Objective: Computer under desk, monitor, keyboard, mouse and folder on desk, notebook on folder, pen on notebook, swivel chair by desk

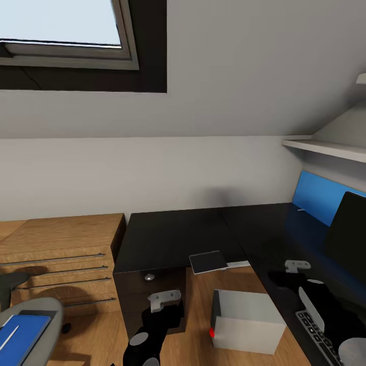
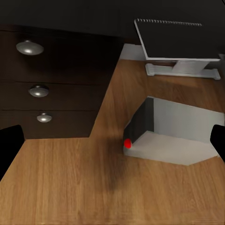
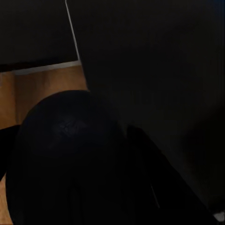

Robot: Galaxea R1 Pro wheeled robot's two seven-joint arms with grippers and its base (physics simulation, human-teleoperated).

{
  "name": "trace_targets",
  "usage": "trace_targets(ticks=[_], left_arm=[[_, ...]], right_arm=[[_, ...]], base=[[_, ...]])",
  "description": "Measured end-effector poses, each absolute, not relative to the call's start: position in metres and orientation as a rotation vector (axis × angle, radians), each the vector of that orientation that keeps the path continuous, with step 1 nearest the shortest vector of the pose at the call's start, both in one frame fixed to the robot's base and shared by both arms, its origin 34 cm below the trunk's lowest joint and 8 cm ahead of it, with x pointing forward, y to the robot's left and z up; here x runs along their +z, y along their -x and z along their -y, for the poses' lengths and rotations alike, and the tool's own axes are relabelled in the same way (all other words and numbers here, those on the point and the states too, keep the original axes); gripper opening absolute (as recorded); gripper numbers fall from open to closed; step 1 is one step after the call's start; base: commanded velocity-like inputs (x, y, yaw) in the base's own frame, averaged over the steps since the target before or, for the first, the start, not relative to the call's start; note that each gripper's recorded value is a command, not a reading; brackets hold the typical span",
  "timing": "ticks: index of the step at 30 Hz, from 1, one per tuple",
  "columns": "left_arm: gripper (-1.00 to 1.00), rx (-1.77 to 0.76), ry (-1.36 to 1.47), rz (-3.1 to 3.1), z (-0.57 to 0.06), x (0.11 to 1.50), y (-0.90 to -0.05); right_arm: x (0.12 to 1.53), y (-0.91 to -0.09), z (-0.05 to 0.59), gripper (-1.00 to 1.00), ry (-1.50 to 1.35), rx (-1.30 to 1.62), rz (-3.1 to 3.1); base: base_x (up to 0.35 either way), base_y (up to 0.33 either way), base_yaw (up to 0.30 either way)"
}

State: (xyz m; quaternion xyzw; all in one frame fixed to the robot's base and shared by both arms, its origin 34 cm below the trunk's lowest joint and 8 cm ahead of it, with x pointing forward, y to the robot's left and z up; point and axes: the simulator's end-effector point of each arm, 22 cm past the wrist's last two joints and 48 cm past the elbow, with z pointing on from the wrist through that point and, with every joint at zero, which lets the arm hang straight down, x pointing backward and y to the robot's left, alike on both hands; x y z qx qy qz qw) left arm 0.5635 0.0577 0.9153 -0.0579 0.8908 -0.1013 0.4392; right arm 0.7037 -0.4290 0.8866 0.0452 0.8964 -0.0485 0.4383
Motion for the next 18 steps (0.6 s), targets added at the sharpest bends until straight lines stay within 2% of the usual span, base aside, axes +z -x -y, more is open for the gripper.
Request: trace_targets(ticks=[6,18], left_arm=[[1.00,-0.225,0.135,-2.237,-0.059,0.902,-0.560],[1.00,-0.225,0.136,-2.234,-0.060,0.903,-0.560]], right_arm=[[0.868,-0.719,0.465,-1.00,-0.178,-0.164,-2.204],[0.858,-0.709,0.494,-1.00,-0.230,-0.208,-2.239]], base=[[0.000,0.000,0.000],[0.000,-0.001,0.000]])
